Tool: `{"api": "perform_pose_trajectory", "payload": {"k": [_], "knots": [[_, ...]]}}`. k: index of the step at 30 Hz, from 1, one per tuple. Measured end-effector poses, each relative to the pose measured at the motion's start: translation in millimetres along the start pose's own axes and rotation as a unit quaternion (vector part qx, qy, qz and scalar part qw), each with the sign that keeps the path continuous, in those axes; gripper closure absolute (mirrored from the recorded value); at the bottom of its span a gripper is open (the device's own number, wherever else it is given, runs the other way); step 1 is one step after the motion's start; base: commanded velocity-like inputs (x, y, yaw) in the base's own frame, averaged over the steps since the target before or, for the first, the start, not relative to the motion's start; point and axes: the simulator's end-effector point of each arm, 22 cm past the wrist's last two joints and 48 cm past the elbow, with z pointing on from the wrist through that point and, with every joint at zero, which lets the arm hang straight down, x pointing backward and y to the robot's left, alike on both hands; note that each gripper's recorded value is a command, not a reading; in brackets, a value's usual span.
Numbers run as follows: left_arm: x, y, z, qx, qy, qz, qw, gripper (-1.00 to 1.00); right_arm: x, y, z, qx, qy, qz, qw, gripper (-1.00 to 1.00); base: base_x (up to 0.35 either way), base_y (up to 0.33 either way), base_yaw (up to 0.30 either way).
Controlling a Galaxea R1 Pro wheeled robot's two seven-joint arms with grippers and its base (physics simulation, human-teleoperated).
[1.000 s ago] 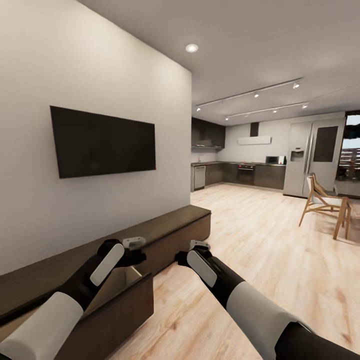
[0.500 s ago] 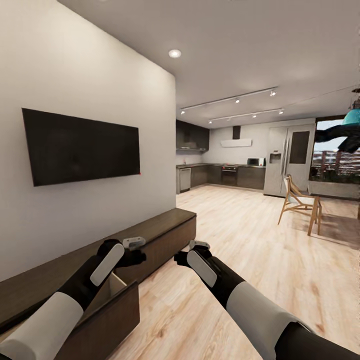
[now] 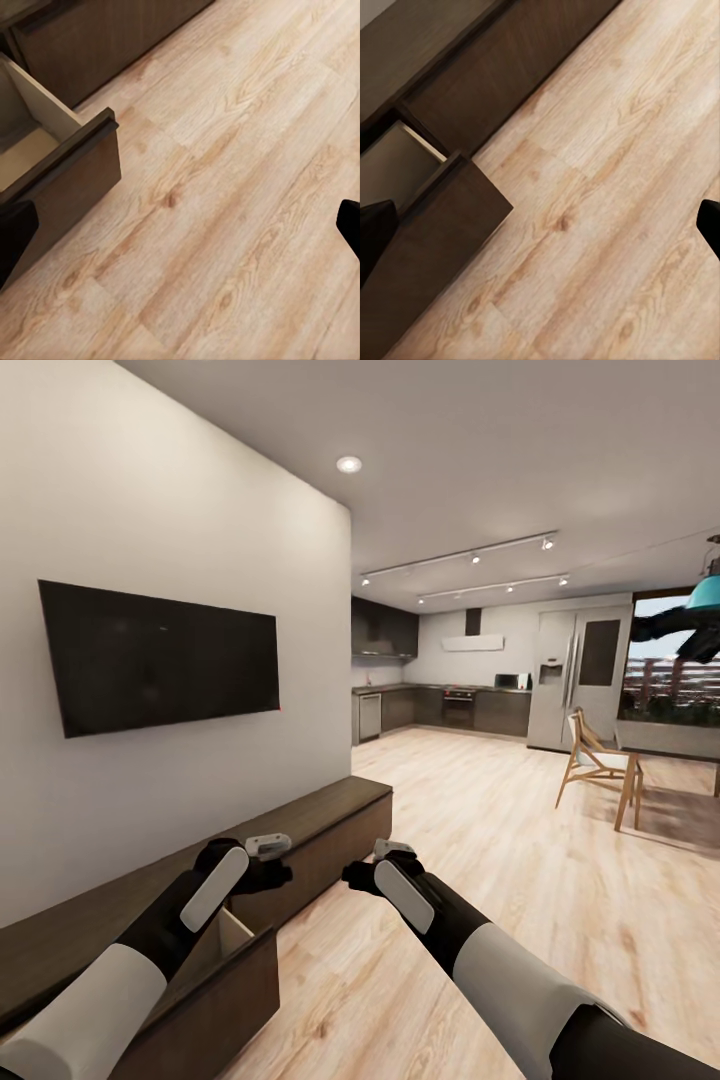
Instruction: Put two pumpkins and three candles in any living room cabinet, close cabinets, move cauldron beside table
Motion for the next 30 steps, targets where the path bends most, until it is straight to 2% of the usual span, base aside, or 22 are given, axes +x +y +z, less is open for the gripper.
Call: {"api": "perform_pose_trajectory", "payload": {"k": [12,30], "knots": [[-15.5,-2.9,-6.6,-0.001,0.007,0.000,1.0000,-1.00,-17.2,-1.3,-4.2,0.001,0.010,0.018,0.9998,-1.00,0.000,0.000,0.000],[-35.3,-6.3,-15.7,-0.003,0.019,0.000,0.9998,-1.00,-37.1,1.9,-10.8,0.005,0.023,0.023,0.9995,-1.00,0.000,0.000,0.000]]}}
